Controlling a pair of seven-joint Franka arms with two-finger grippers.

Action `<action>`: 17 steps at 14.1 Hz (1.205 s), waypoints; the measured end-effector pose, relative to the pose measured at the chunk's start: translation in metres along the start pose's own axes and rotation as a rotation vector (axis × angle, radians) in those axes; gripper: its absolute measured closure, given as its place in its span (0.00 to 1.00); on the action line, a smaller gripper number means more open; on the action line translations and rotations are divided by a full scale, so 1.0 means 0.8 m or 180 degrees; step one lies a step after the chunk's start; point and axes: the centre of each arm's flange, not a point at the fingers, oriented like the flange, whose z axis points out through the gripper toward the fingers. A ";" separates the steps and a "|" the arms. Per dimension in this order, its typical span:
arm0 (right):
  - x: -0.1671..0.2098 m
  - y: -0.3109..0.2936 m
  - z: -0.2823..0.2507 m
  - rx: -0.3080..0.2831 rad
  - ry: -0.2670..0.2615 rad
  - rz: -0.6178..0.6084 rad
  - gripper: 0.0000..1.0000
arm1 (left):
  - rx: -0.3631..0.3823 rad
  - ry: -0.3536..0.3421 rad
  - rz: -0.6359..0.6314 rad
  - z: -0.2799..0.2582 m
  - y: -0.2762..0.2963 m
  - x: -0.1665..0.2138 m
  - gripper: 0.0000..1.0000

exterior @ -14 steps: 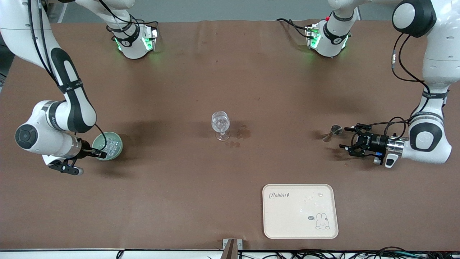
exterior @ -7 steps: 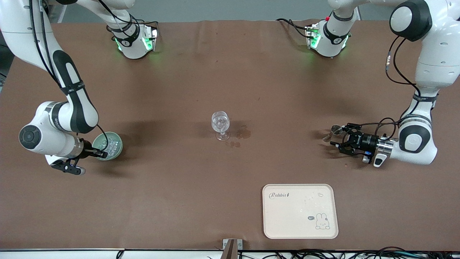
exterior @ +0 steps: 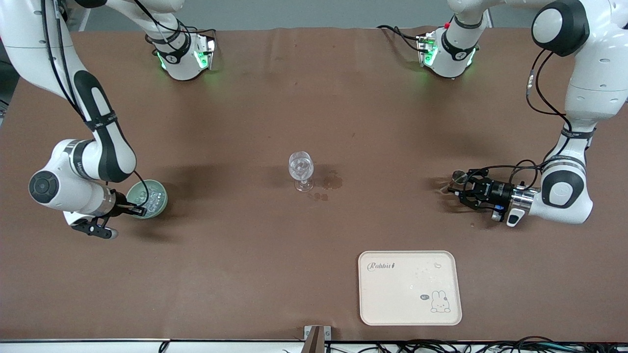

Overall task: Pour wine and add ice with both arms
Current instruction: 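Pinch one ice cube with the right gripper while the left gripper lifts the jigger, then lift the ice cube with the right gripper while the left gripper carries the jigger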

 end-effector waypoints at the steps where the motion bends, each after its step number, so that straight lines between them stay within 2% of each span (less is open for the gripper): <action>1: 0.000 0.000 0.001 -0.0001 -0.0004 0.0001 0.68 | 0.0001 -0.0002 -0.0001 0.000 0.000 0.000 0.49; 2: 0.000 0.000 0.002 -0.0001 -0.0007 0.0001 0.69 | 0.0002 -0.0003 -0.0001 0.001 0.000 0.000 0.54; 3: 0.000 0.000 0.003 0.0000 -0.0005 0.0004 0.78 | 0.0003 -0.0005 -0.0001 0.001 0.000 0.000 0.54; 5: 0.001 0.000 0.002 0.0002 0.0005 0.0008 0.78 | 0.0008 -0.0012 0.0009 0.003 0.001 -0.002 0.70; 6: 0.002 0.000 0.000 0.0004 0.0013 0.0016 0.78 | 0.0010 -0.0017 0.0015 0.004 0.003 -0.002 0.70; 8: 0.002 -0.001 -0.013 0.0004 0.0006 0.0034 0.78 | -0.0011 -0.0038 0.0021 0.006 0.005 -0.004 0.78; 11: -0.006 -0.002 -0.070 -0.0010 -0.0083 0.0081 0.78 | -0.0025 -0.0070 0.0054 0.010 0.011 -0.010 0.78; 13: -0.018 -0.001 -0.126 -0.0010 -0.0085 0.0095 0.78 | -0.0014 -0.0102 0.0131 0.017 0.022 -0.022 0.78; 15: -0.035 0.000 -0.182 -0.0004 -0.0055 0.0091 0.78 | 0.0001 -0.0155 0.0224 0.027 0.042 -0.048 0.78; 17: -0.051 -0.001 -0.229 0.0009 0.0007 0.0076 0.78 | -0.0011 -0.0201 0.0161 0.040 0.072 -0.096 0.78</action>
